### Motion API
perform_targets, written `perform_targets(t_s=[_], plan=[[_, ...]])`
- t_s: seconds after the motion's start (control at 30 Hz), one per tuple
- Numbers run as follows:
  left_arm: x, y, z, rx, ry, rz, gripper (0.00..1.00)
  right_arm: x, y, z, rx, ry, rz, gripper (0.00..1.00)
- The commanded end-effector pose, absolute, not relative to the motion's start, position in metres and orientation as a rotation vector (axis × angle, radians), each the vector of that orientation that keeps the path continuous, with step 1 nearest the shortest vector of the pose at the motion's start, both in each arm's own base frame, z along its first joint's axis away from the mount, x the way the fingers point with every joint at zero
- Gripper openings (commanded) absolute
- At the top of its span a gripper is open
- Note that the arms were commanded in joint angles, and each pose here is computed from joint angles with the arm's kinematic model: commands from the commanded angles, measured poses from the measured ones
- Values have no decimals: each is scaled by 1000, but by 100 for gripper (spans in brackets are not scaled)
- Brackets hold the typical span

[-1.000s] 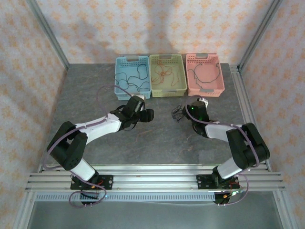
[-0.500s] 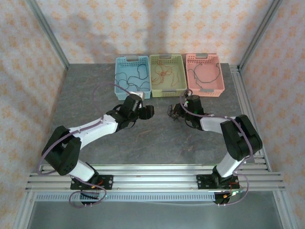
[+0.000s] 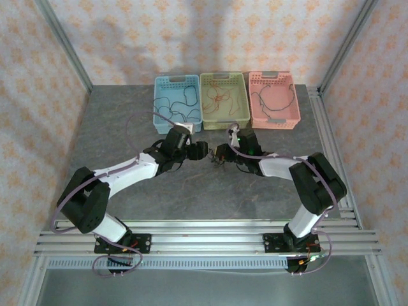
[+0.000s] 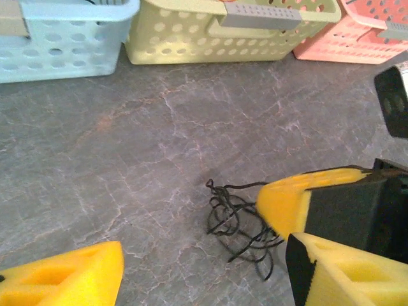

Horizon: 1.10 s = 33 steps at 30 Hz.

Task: Untangle the cables

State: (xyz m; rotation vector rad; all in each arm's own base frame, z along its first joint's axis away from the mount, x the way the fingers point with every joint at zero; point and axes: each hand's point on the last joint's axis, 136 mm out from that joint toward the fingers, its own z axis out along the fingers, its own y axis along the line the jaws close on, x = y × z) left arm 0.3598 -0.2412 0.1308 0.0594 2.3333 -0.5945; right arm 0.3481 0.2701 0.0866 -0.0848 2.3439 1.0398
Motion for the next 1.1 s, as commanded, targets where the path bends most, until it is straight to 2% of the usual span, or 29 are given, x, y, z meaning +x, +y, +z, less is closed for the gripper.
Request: perform_targets(t_s=[0.0,0.2,0.43,0.87,1.07], plan=[[359,-255,120,116,2357,-629,69,356,275,98,-128,2304,1021,0],[359,-266,105,152,2409,-633,68,363,262,80,-60,2358,908,0],[363,-267,91,134,2437,-594,63,362,264,79,-55,2367,922,0],[371,-275,84,121,2426,-630,44,357,274,86,-100,2348,1002,0],[372,-289,82,130,2420,-724,41,356,275,87,-108,2347,1018,0]])
